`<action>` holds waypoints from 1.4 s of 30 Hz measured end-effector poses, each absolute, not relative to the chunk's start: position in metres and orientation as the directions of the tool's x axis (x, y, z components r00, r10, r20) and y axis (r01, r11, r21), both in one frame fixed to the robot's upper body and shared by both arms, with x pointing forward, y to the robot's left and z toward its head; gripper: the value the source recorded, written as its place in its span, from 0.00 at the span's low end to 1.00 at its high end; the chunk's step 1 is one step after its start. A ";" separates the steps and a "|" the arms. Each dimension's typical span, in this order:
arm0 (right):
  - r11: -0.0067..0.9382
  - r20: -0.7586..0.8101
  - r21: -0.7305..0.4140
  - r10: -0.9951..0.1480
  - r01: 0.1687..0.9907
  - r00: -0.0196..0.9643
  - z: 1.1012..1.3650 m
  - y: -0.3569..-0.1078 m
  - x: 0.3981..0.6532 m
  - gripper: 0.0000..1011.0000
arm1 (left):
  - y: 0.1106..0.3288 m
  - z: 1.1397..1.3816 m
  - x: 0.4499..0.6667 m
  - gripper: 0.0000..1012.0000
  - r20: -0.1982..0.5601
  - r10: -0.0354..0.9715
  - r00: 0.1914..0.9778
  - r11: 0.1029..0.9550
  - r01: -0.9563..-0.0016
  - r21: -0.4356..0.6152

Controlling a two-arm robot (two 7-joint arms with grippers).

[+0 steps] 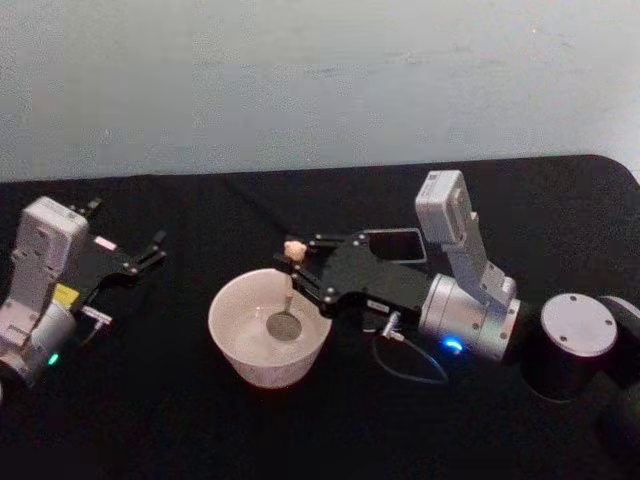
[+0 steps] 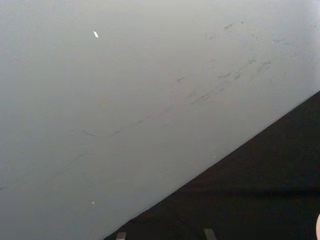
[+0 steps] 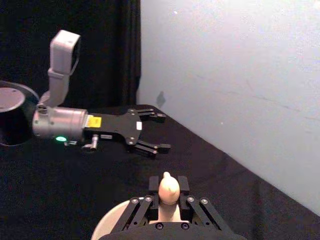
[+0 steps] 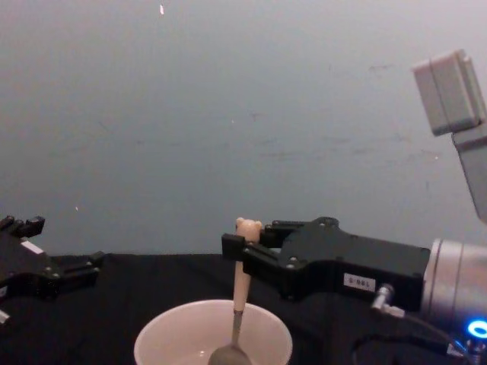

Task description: Pick up the stirring spoon with one hand, stir inside the cup, then place it back in its original position.

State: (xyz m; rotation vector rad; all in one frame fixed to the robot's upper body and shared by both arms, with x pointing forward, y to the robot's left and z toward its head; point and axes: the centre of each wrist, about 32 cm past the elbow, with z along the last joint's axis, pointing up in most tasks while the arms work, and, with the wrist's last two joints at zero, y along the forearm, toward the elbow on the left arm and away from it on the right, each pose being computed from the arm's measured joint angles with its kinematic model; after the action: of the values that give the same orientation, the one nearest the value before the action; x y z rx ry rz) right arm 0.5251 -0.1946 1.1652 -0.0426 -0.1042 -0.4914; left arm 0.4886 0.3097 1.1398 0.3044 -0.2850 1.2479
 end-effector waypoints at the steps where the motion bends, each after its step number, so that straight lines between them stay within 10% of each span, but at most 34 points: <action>1: 0.883 0.110 -0.016 -0.465 0.469 0.879 1.165 -0.194 0.524 0.21 | 0.310 1.140 0.489 0.99 0.374 0.880 0.292 0.287 -0.955 0.070; 22: 0.910 0.117 -0.020 -0.410 0.415 0.904 1.164 -0.163 0.534 0.21 | 0.310 1.140 0.489 0.99 0.374 0.880 0.292 0.287 -0.955 0.070; 42: 0.871 0.134 -0.019 -0.484 0.490 0.865 1.166 -0.186 0.539 0.21 | 0.310 1.140 0.489 0.99 0.374 0.880 0.292 0.287 -0.955 0.070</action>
State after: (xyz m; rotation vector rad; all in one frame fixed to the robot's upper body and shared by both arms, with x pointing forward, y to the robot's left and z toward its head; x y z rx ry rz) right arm 0.5390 -0.1862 1.1662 -0.0530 -0.1263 -0.5102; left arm 0.4886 0.3097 1.1398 0.3045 -0.2850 1.2480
